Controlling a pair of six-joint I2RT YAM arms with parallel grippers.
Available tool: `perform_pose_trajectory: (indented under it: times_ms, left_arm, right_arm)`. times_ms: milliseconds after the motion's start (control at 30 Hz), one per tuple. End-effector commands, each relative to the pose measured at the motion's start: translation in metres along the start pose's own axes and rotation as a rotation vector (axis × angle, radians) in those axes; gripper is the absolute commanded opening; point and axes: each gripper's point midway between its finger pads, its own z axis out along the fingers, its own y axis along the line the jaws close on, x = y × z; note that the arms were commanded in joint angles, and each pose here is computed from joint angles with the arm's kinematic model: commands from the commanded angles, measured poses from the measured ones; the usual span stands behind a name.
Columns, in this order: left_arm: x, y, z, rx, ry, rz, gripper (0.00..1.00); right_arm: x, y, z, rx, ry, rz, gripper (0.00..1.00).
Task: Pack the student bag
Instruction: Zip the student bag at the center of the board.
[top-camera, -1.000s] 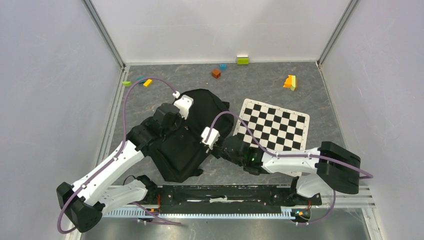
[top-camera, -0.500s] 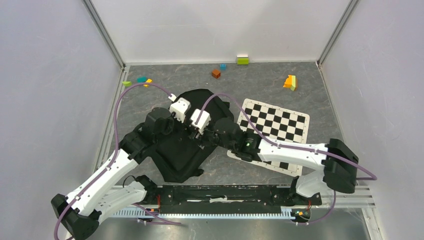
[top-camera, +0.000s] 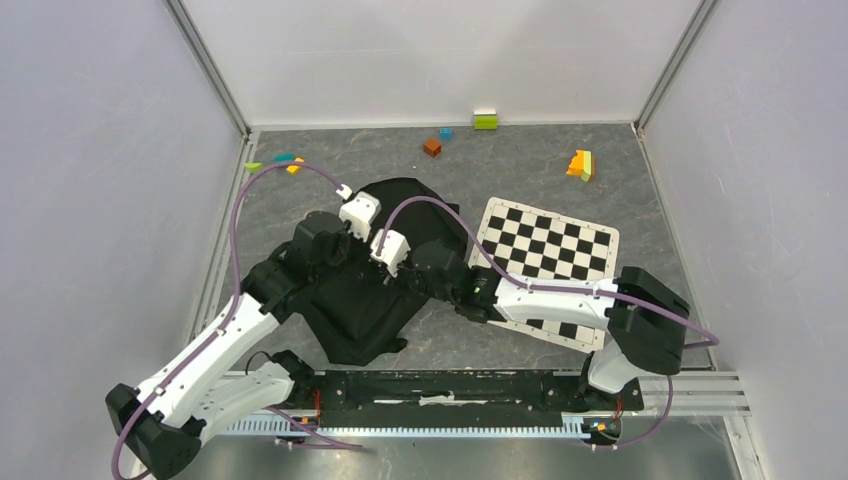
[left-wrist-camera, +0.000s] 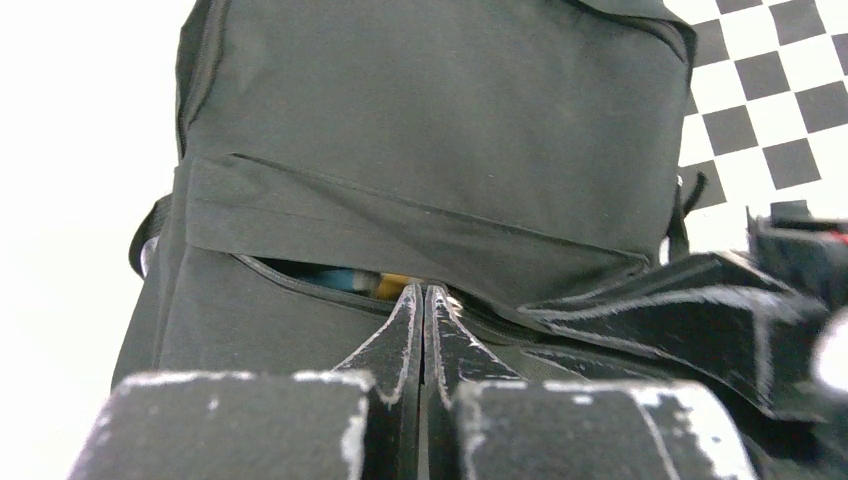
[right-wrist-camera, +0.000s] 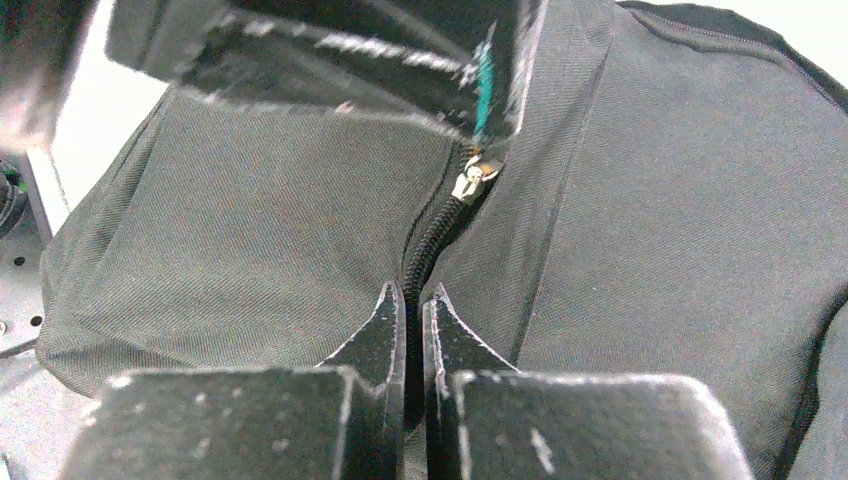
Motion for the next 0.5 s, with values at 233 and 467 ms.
perform_pose_trajectory:
  times_ms: [233, 467]
  left_arm:
    - [-0.043, 0.054, 0.009, -0.214, -0.059, -0.170, 0.02]
    - [-0.044, 0.094, 0.016, -0.315, -0.043, -0.273, 0.02]
  right_arm:
    - [0.018, -0.017, -0.037, 0.100, -0.020, 0.061, 0.00]
    - [0.026, -0.017, -0.046, 0.100, -0.012, 0.060, 0.00]
